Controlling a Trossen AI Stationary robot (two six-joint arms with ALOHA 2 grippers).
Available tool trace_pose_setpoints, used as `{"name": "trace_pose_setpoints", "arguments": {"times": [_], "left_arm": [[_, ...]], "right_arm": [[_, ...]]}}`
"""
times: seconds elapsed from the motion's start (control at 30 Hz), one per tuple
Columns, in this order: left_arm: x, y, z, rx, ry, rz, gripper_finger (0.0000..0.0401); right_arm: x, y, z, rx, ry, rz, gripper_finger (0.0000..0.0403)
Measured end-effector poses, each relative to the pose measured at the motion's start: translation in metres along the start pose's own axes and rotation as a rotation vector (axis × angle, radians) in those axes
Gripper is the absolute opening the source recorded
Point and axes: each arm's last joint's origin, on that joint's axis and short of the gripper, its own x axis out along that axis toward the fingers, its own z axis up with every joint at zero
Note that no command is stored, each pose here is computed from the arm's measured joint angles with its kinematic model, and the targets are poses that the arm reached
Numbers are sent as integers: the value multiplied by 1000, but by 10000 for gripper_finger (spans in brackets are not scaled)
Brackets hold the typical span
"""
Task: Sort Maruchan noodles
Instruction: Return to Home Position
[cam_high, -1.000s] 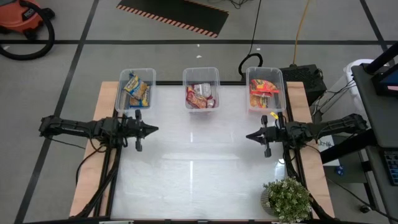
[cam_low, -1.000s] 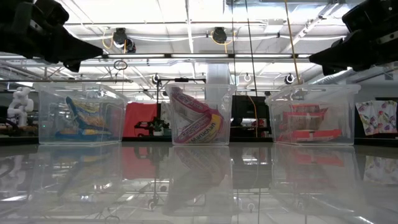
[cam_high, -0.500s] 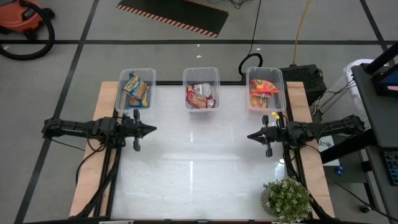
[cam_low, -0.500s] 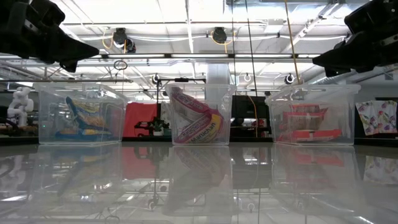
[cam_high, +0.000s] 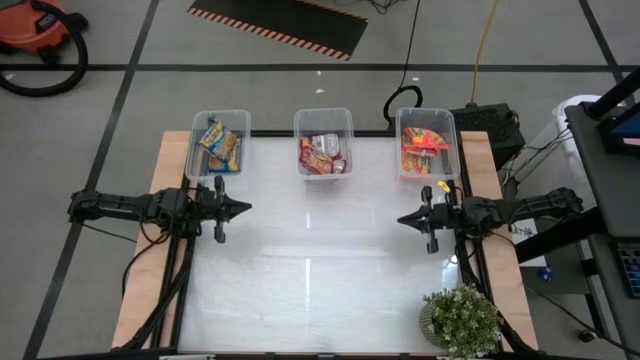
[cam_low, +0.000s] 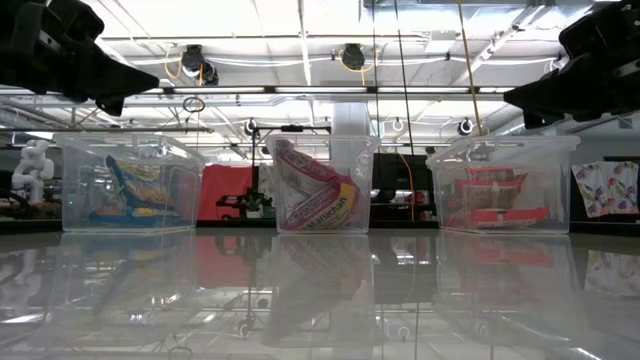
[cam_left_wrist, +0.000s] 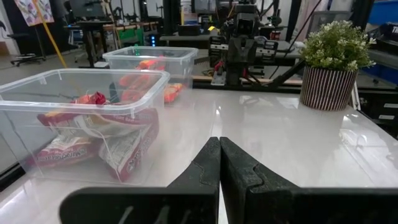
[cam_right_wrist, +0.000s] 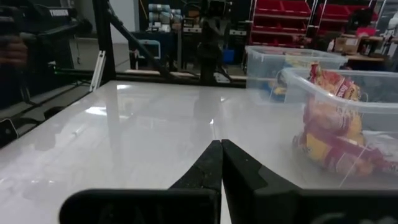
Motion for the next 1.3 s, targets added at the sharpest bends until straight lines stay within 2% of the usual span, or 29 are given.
{"name": "trace_pose_setpoints", "arguments": {"times": [0.7, 1.13, 1.3], "left_arm": [[0, 0, 0, -12, -1, 0, 1], [0, 0, 0, -12, -1, 0, 1], [0, 0, -1, -8, 5, 0, 1]], "right_arm": [[-8, -1, 7, -44, -101, -5, 0], [-8, -1, 6, -66, -85, -4, 0], [-8, -2, 2, -28, -47, -12, 0]]}}
